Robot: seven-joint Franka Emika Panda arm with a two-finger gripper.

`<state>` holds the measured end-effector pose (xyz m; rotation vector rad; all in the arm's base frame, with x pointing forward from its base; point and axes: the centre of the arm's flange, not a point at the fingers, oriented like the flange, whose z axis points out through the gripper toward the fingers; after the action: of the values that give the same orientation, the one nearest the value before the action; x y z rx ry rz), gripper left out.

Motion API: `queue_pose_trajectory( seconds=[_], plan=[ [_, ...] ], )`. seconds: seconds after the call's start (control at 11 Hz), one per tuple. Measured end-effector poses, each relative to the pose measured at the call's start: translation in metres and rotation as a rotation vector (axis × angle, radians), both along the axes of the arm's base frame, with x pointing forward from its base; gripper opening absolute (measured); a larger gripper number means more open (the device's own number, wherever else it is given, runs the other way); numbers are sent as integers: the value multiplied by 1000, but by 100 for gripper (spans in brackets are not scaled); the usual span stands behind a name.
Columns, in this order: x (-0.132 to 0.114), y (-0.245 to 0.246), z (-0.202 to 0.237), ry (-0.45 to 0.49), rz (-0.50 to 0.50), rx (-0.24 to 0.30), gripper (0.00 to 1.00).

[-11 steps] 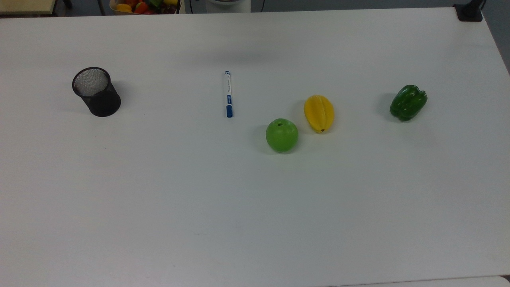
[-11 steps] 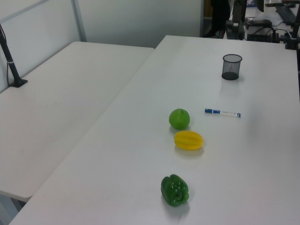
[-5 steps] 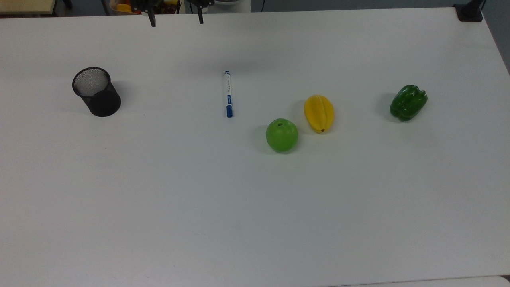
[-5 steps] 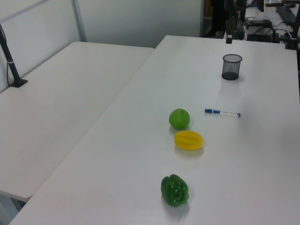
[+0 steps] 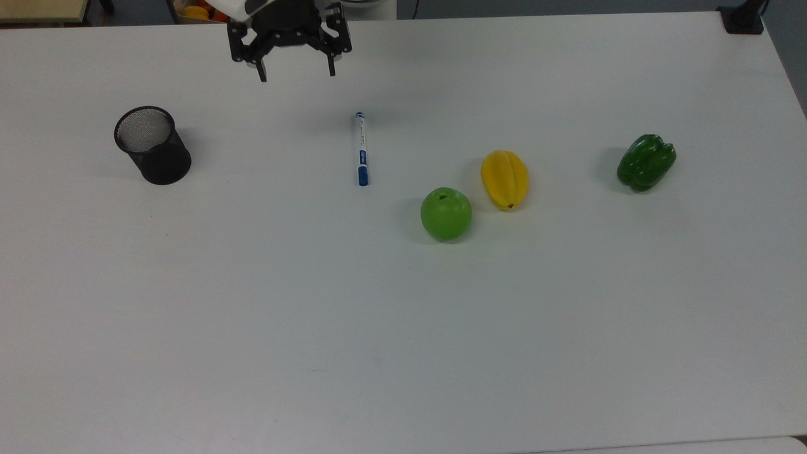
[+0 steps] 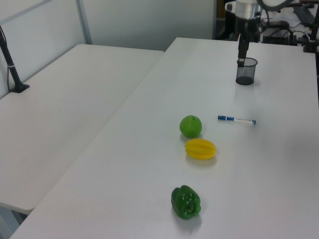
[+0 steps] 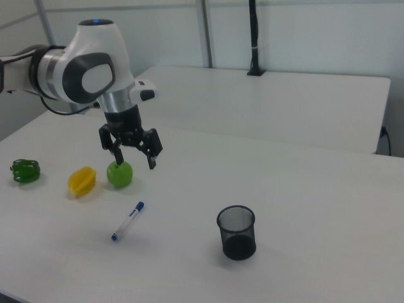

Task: Place marker
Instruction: 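Move the open gripper down over the white marker with blue cap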

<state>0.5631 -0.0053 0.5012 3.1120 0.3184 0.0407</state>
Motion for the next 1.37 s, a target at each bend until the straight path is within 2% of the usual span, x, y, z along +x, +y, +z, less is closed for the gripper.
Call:
queue_pose_trajectory(
  seconds=[0.46,0.91,1.37],
  plan=[
    [6,7,-62,72,12,-3,100],
    [11,36,-103,20,15,-2,100],
    [14,59,-150,6,-18,-19,100]
  ],
)
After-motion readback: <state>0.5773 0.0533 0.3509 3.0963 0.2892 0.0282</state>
